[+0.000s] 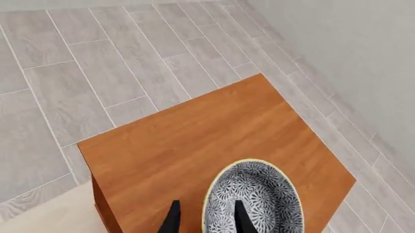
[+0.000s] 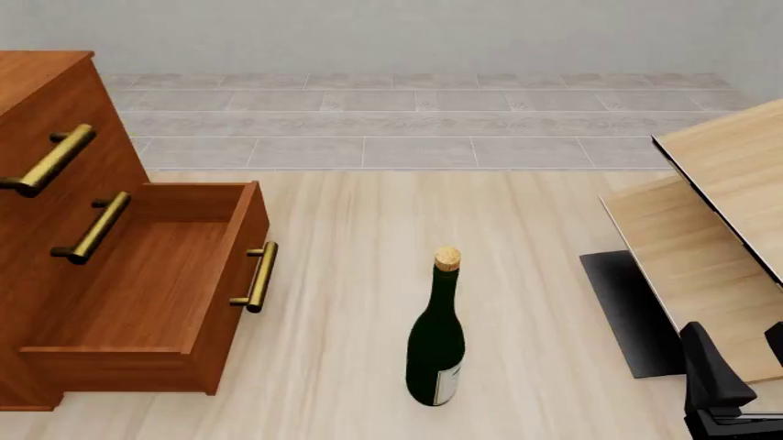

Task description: Put the bowl on top of the cabinet.

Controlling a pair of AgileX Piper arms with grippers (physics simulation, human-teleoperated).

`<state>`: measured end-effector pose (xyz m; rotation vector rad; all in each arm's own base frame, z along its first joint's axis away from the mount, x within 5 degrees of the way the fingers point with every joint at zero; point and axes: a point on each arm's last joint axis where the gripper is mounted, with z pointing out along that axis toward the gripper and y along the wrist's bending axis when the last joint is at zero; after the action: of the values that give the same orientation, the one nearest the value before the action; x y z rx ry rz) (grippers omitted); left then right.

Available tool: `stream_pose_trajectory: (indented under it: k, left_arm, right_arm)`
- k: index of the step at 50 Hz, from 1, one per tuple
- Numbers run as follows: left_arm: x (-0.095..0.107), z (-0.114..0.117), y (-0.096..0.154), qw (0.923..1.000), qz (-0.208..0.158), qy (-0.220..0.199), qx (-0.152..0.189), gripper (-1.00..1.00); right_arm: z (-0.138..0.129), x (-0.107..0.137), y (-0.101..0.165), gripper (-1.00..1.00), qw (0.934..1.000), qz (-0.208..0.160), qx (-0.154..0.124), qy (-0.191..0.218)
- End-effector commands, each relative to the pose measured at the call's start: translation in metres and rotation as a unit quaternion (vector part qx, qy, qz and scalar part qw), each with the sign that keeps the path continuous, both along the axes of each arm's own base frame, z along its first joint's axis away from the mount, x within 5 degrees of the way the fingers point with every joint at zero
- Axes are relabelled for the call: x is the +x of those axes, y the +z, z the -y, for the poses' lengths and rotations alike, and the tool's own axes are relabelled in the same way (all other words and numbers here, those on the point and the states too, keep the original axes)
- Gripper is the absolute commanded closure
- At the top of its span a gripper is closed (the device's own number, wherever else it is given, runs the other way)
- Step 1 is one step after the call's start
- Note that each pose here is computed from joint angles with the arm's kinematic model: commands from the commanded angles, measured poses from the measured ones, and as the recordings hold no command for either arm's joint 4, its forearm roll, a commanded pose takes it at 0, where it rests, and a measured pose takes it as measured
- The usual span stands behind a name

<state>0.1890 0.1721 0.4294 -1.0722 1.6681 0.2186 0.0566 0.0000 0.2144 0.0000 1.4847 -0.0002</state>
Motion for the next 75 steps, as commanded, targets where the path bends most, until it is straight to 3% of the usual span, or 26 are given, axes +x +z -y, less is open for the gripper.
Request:
stream_pose_trajectory:
  k: [1,19,36,38,39,40,41,43,45,47,59,75]
  left_arm:
    - [-0.005,-0.002,0.003,0.9999,0.007,0.008,0.012,-1.00]
    - [-0.007,0.015,0.017,0.9995,0.026,-0.011,0.017,-1.00]
    - [-0.036,0.037,0.054,0.9957,0.086,0.003,0.036,-1.00]
    - [-0.049,0.040,0.062,0.9927,0.103,0.015,0.060,-1.00]
    - [-0.045,0.040,0.060,0.9939,0.098,0.012,0.049,-1.00]
    - [-0.056,0.043,0.068,0.9907,0.114,0.023,0.071,-1.00]
    - [-0.050,0.042,0.065,0.9928,0.105,0.016,0.055,-1.00]
    - [-0.060,0.045,0.072,0.9899,0.119,0.027,0.073,-1.00]
    - [-0.055,0.045,0.070,0.9914,0.114,0.019,0.062,-1.00]
    - [-0.061,0.048,0.074,0.9894,0.123,0.024,0.074,-1.00]
    - [-0.066,0.054,0.081,0.9881,0.134,0.022,0.072,-1.00]
    - [-0.087,0.073,0.101,0.9793,0.177,0.025,0.096,-1.00]
  right_arm:
    - [0.000,0.000,0.000,-1.00,1.0000,0.000,0.000,0.000]
    - [0.000,0.000,0.000,-1.00,1.0000,0.000,0.000,0.000]
    - [0.000,0.000,0.000,-1.00,1.0000,0.000,0.000,0.000]
    - [0.000,0.000,0.000,-1.00,1.0000,0.000,0.000,0.000]
    - [0.000,0.000,0.000,-1.00,1.0000,0.000,0.000,0.000]
    - [0.000,0.000,0.000,-1.00,1.0000,0.000,0.000,0.000]
    - [0.000,0.000,0.000,-1.00,1.0000,0.000,0.000,0.000]
    - [0.000,0.000,0.000,-1.00,1.0000,0.000,0.000,0.000]
    - [0.000,0.000,0.000,-1.00,1.0000,0.000,0.000,0.000]
    - [0.000,0.000,0.000,-1.00,1.0000,0.000,0.000,0.000]
    - [0.000,0.000,0.000,-1.00,1.0000,0.000,0.000,0.000]
    - [0.000,0.000,0.000,-1.00,1.0000,0.000,0.000,0.000]
